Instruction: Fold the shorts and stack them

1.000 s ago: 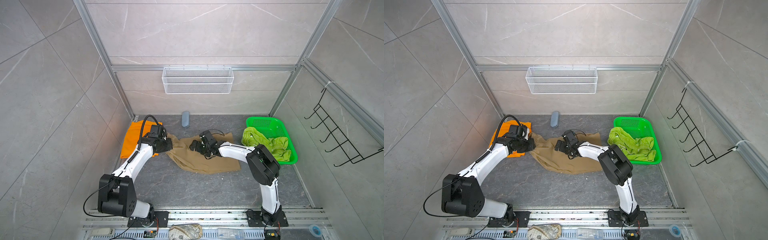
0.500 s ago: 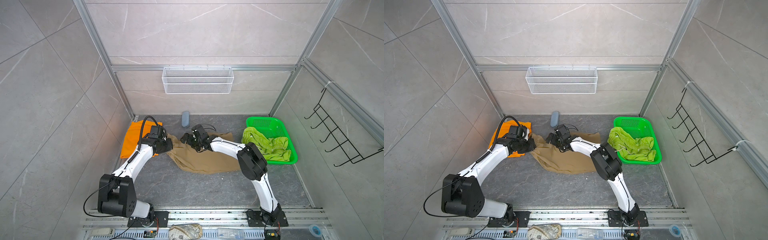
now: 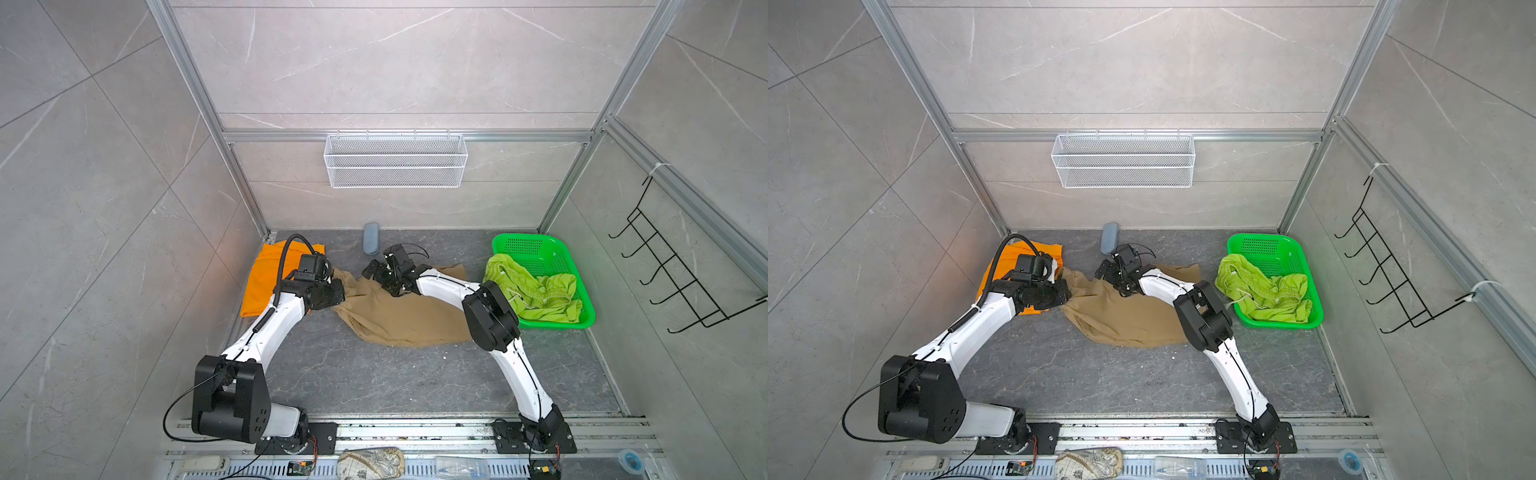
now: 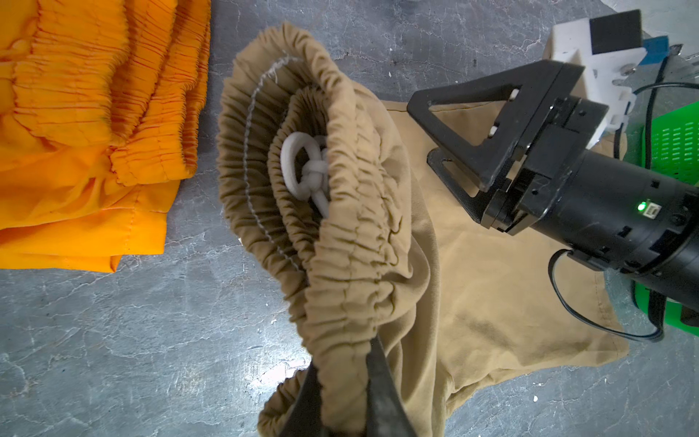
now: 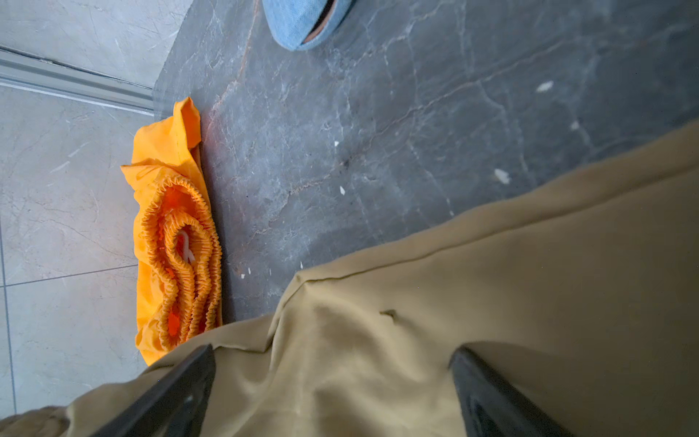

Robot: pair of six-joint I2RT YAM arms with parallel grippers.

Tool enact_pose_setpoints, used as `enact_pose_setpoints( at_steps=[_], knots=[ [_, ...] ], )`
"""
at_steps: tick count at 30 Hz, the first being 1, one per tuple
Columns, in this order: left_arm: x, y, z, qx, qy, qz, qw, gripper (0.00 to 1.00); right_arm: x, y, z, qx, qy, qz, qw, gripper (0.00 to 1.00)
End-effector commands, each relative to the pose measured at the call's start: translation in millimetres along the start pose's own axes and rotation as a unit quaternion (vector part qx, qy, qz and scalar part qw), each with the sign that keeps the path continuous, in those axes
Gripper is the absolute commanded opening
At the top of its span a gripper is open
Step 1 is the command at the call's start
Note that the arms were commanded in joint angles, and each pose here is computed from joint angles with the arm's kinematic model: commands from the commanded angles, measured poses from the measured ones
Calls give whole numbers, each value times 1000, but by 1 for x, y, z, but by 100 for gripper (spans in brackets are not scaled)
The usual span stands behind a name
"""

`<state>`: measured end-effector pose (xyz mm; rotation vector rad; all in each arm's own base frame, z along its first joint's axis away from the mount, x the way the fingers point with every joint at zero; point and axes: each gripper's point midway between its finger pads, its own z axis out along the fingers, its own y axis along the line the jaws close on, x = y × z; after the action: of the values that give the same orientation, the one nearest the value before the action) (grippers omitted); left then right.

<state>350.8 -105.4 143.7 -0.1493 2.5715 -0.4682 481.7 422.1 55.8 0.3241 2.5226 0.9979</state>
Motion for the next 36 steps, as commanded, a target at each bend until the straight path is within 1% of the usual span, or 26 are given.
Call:
enact_pose_setpoints(
  at_steps=[1,5,8,11,16,18,22,24,27,31,34,36],
  knots=[
    [-23,-19,-19,25,-40,20,999,0,-5,-15,-5,21,9,-4,1000,100],
    [-30,-27,-27,22,-51,43,998,0,-28,5,-52,0,-15,-17,1000,99],
    [-33,-36,-32,21,-54,62,996,0,-37,2,-89,-2,-31,-18,999,100],
    [-36,-48,-37,22,-58,87,994,0,-34,-26,-115,22,-25,-5,999,100],
    [-32,-76,-38,15,-47,157,986,0,-26,-96,-153,76,-27,22,996,100],
    [-31,-89,-40,14,-46,184,982,0,-23,-117,-168,92,-26,32,995,100],
    [-28,-110,-43,9,-40,221,974,0,-23,-141,-195,106,-36,39,993,99],
    [-25,-119,-42,5,-36,236,971,0,-22,-148,-206,111,-38,41,992,100],
    [-19,-126,-38,-5,-26,255,967,0,-13,-138,-215,96,-30,33,994,99],
    [-17,-127,-37,-10,-26,243,970,0,8,-122,-220,67,-27,23,997,100],
    [-21,-132,-43,-2,-33,240,970,0,22,-129,-220,63,-26,32,997,99],
    [-24,-136,-47,-1,-39,243,969,0,31,-140,-217,72,-16,40,996,99]
  ],
)
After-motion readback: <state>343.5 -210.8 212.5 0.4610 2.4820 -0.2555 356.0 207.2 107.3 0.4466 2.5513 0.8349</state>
